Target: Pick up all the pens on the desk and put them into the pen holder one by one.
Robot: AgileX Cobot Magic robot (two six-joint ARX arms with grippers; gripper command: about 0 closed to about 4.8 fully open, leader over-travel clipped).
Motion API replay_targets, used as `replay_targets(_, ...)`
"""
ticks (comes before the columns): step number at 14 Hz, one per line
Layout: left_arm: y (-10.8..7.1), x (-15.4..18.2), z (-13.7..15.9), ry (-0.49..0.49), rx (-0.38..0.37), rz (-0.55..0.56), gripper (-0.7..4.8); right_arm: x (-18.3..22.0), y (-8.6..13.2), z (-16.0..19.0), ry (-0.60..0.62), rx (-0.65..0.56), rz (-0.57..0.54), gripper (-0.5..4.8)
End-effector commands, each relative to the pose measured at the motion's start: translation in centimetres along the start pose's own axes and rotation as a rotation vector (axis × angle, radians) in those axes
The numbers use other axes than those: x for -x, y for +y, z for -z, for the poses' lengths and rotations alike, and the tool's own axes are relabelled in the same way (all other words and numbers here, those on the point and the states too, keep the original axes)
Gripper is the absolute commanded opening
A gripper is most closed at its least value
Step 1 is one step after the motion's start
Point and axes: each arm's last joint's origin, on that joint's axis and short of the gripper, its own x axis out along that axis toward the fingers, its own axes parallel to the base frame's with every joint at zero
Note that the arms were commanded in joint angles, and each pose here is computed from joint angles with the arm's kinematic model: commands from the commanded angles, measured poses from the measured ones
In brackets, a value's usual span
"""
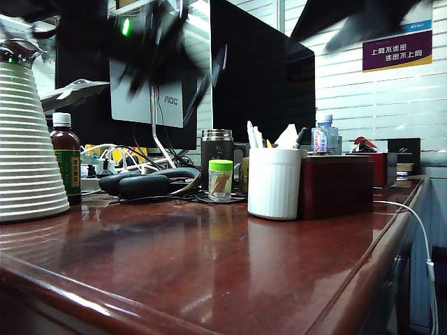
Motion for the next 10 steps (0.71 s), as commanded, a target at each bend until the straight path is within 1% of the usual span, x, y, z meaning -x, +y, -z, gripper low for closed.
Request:
replay_targets(1, -2.0, -1.6, -0.8, -0.21, -0.128, 0.12, -0.06, 2.9, -0.7, -1.7, -0.161, 0.023, 0.094, 3.67)
replay_targets(2, -2.5, -2.7, 0.2, -0.229, -0.127, 0.137, -0.06, 3.9, -1.1, -1.9, -0.193, 0.023, 0.131, 3.67)
replay_targets(3, -3.0, -4.0, 1.5, -0.223, -0.101, 0.148, -0.06, 4.5, -1.5, -1.9, -0.204, 0.02, 0.153, 3.67)
replay_targets(5, -3.4, -6.1, 4.3, -0.23, -0.032, 0.128, -0.06, 5.1, -2.2, -1.8, -0.215, 0.014, 0.16, 3.67)
replay_targets(6, -3.6, -7.0, 5.7, -0.265, -0.027, 0.117, -0.06, 5.2, -2.5, -1.7, -0.213, 0.011, 0.154, 3.67)
replay_targets(7, -3.2, -7.4, 6.6, -0.296, -0.029, 0.092, -0.06, 5.2, -2.6, -1.5, -0.204, 0.006, 0.153, 3.67)
replay_targets(8, -2.9, -7.7, 7.2, -0.301, -0.024, 0.068, -0.06, 5.1, -2.6, -1.4, -0.19, 0.002, 0.15, 3.67)
replay_targets(10, -2.2, -7.9, 8.0, -0.323, -0.009, -0.031, -0.06, 5.0, -2.5, -1.1, -0.169, -0.004, 0.144, 3.67)
